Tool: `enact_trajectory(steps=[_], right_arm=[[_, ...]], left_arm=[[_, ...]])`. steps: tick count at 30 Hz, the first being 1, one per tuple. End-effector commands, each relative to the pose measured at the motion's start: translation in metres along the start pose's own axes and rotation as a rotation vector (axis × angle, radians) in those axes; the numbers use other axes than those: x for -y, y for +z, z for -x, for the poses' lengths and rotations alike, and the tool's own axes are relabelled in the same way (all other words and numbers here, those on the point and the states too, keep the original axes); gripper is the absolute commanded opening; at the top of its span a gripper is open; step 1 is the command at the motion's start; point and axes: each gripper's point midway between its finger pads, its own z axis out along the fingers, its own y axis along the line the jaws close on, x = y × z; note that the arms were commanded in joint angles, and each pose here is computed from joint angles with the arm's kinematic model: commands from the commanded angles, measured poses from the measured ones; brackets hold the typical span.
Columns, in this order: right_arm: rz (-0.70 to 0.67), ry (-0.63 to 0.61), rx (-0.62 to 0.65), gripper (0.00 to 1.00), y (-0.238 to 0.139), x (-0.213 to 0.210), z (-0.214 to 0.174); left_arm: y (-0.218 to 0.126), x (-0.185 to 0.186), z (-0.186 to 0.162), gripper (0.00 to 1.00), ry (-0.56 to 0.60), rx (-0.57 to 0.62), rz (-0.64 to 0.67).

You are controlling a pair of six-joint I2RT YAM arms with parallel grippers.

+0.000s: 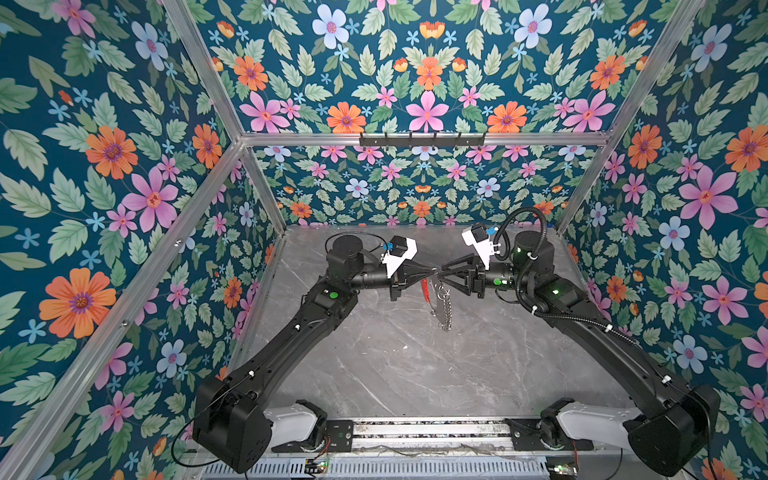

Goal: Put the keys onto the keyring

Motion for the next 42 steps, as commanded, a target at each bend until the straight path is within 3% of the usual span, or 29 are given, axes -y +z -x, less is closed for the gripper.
enact_trajectory(steps=[1,12,20,24,32,42], right_arm=[[0.035,-0.016,0.019,0.45,-0.001,-0.008,0.007],[0.038,-0.024,0.023,0.42,-0.001,-0.009,0.010],[0.011,-0.020,0.025,0.57,-0.010,-0.005,0.013],[0.047,-0.008,0.030,0.59,-0.012,-0.009,0.013],[0.141,0.028,0.023,0.46,-0.006,-0.015,0.010],[0.171,0.037,0.022,0.22,-0.002,-0.014,0.013]], left_arm=[[-0.001,0.004,0.017,0.00,0.036,0.051,-0.022],[-0.002,0.007,0.019,0.00,0.037,0.061,-0.042],[-0.001,0.008,0.018,0.00,0.033,0.057,-0.050],[-0.001,0.008,0.017,0.00,0.026,0.055,-0.058],[-0.001,0.009,0.021,0.00,0.031,0.062,-0.061],[-0.002,0.012,0.023,0.00,0.028,0.065,-0.081]])
